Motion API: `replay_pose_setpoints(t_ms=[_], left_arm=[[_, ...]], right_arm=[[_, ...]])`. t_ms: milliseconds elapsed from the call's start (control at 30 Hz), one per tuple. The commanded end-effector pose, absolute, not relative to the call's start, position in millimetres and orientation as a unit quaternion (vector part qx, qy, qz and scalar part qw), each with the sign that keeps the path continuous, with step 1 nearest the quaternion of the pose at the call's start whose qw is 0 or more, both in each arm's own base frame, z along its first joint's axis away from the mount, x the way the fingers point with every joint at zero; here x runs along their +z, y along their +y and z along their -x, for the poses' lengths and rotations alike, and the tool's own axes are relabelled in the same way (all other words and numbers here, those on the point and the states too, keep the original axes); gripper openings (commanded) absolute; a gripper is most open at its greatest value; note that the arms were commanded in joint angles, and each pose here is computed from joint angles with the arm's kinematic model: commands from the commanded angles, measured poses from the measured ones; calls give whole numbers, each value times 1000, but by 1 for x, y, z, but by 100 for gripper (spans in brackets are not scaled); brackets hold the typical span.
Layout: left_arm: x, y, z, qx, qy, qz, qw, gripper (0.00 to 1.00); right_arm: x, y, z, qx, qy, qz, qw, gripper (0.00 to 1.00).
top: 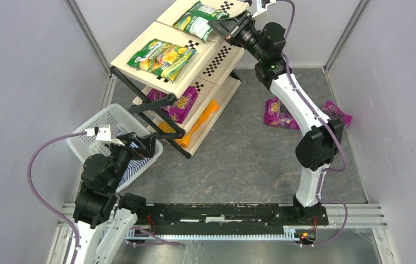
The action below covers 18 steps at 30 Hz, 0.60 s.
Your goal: Place and organize the candy bags onto the shelf
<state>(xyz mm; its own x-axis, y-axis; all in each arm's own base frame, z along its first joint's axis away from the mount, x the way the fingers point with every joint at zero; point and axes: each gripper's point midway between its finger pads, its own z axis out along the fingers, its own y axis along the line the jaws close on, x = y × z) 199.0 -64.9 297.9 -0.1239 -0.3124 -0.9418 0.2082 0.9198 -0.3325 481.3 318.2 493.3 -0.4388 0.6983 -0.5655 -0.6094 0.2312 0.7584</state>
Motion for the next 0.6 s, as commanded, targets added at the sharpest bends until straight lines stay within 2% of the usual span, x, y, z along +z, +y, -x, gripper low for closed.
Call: replay_pose_setpoints(t_ms=[0, 467, 567], left_arm=[[303, -59, -204, -171, 717, 26, 675, 100], [303, -58, -204, -170, 718, 27, 675, 100], [303, -58, -204, -170, 718, 27, 674, 100]], right_arm=[[528, 329, -458, 652, 537, 3, 535, 0], [508, 340, -460, 654, 549, 2, 521, 1], [503, 341, -460, 653, 554, -1, 516, 4]])
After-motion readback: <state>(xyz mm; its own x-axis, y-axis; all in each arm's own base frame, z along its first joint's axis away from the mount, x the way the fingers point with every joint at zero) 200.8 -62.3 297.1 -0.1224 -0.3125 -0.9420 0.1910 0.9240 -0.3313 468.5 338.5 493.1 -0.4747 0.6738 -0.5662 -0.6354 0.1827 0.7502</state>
